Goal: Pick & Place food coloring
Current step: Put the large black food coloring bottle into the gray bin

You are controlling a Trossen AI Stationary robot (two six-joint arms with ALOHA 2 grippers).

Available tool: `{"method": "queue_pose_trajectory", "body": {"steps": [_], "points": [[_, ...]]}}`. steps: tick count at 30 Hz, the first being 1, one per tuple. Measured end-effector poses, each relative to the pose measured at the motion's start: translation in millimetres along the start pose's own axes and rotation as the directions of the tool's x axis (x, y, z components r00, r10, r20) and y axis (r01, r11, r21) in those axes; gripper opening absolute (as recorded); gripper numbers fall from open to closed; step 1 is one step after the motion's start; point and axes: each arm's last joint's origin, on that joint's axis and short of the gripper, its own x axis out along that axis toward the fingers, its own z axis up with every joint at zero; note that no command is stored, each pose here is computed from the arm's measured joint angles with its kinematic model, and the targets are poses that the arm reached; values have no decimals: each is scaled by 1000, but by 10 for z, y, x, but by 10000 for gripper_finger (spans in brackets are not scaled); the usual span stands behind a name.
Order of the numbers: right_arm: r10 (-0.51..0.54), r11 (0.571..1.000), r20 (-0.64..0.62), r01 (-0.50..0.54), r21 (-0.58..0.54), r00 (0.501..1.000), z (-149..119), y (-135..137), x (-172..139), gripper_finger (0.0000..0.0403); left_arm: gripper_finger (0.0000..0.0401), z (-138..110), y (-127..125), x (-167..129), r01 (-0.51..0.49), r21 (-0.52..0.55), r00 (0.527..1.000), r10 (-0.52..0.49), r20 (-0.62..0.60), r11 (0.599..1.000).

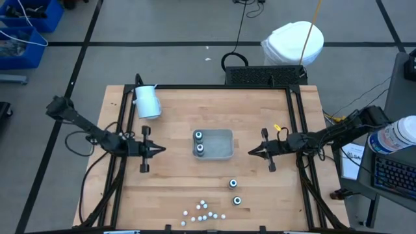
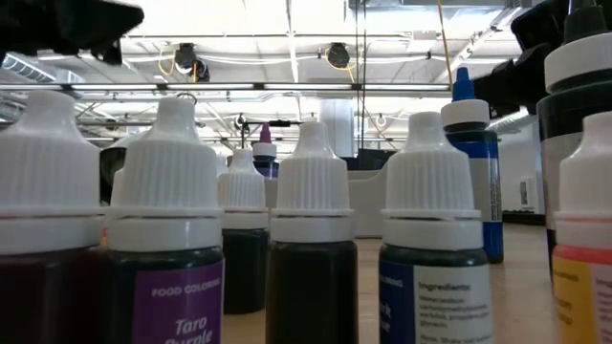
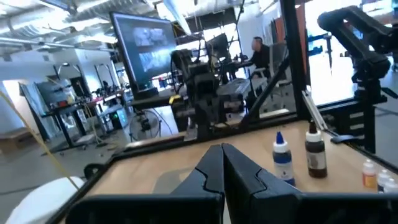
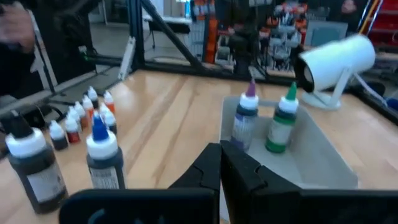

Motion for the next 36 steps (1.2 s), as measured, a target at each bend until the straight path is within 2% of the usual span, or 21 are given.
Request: {"method": "queue_pose_trajectory", "body": {"steps": [3,6,12,15,18,21,25,31,36], "points": [[33,999,24,-32,-11,999,138,59,48,0,7,-104,-21,-16,-1,-23,1000,1,-6,1000],[108,992,-8,-109,-70,994,423,225,150,0,20,-143,-33,-14,2,-45,1000,-3,-23,999],[25,979,-205,-65,-192,979,1061,787,407,0,30,-162,-41,-10,4,-65,999,-6,-37,998],[5,968,-257,-70,-243,966,1257,1137,561,0,27,-176,-44,-11,5,-100,999,-10,-50,995],[11,966,-279,-83,-246,960,1377,1456,712,0,22,-197,-50,-12,8,-110,997,-16,-70,994],[26,965,-302,-103,-243,953,1378,1714,857,0,14,-182,-46,-11,6,-113,998,-12,-55,994],[33,962,-338,-122,-245,940,1266,1892,986,0,4,-161,-42,-11,4,-113,999,-9,-36,994],[-21,986,-369,-42,-163,929,1114,1843,1109,9,22,-167,-46,-11,12,-112,999,-16,-41,994],[-19,990,-357,-33,-140,934,1036,1784,1149,61,35,-170,-47,-11,13,-87,999,-17,-43,996]]}}
